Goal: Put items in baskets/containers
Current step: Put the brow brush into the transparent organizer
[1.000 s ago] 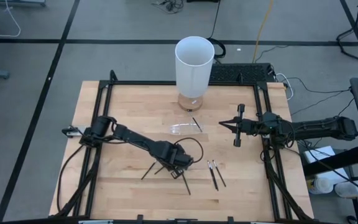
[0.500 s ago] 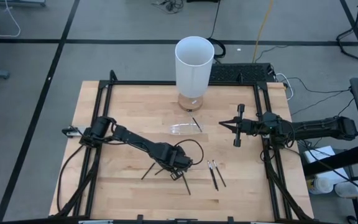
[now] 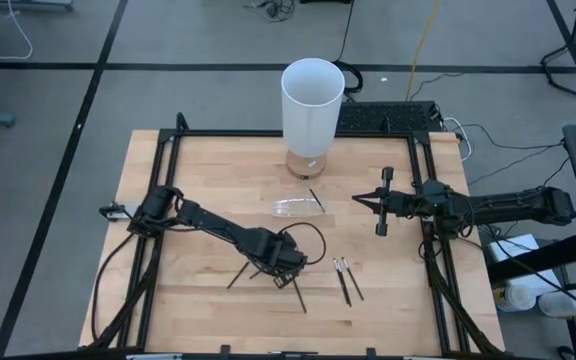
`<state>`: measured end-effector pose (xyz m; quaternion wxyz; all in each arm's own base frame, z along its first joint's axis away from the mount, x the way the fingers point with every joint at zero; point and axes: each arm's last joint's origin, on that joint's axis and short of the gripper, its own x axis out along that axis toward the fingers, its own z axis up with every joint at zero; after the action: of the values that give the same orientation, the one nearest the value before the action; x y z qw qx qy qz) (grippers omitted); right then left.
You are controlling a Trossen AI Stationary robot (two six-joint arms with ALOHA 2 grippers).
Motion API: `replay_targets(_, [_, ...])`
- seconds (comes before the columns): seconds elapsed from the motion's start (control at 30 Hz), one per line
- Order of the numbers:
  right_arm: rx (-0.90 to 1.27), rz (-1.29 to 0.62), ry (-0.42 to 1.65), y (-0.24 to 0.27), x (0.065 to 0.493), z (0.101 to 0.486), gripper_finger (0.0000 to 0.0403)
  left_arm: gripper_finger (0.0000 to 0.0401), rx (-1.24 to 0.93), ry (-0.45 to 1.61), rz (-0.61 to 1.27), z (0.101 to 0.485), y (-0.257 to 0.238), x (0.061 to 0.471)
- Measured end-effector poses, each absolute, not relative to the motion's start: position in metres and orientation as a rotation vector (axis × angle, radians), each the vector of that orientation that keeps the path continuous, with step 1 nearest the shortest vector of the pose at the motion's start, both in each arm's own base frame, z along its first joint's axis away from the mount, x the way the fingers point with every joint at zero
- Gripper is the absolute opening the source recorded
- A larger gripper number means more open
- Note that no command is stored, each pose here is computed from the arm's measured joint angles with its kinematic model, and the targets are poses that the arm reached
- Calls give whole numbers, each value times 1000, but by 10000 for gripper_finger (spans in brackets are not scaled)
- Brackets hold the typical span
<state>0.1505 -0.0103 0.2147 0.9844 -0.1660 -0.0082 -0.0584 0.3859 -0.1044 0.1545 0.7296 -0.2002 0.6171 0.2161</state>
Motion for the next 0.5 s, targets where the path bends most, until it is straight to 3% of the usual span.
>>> replay_targets(0.5, [-334, -117, -15, -10, 151, 215, 0, 3, -408, 1293, 516, 181, -97, 380])
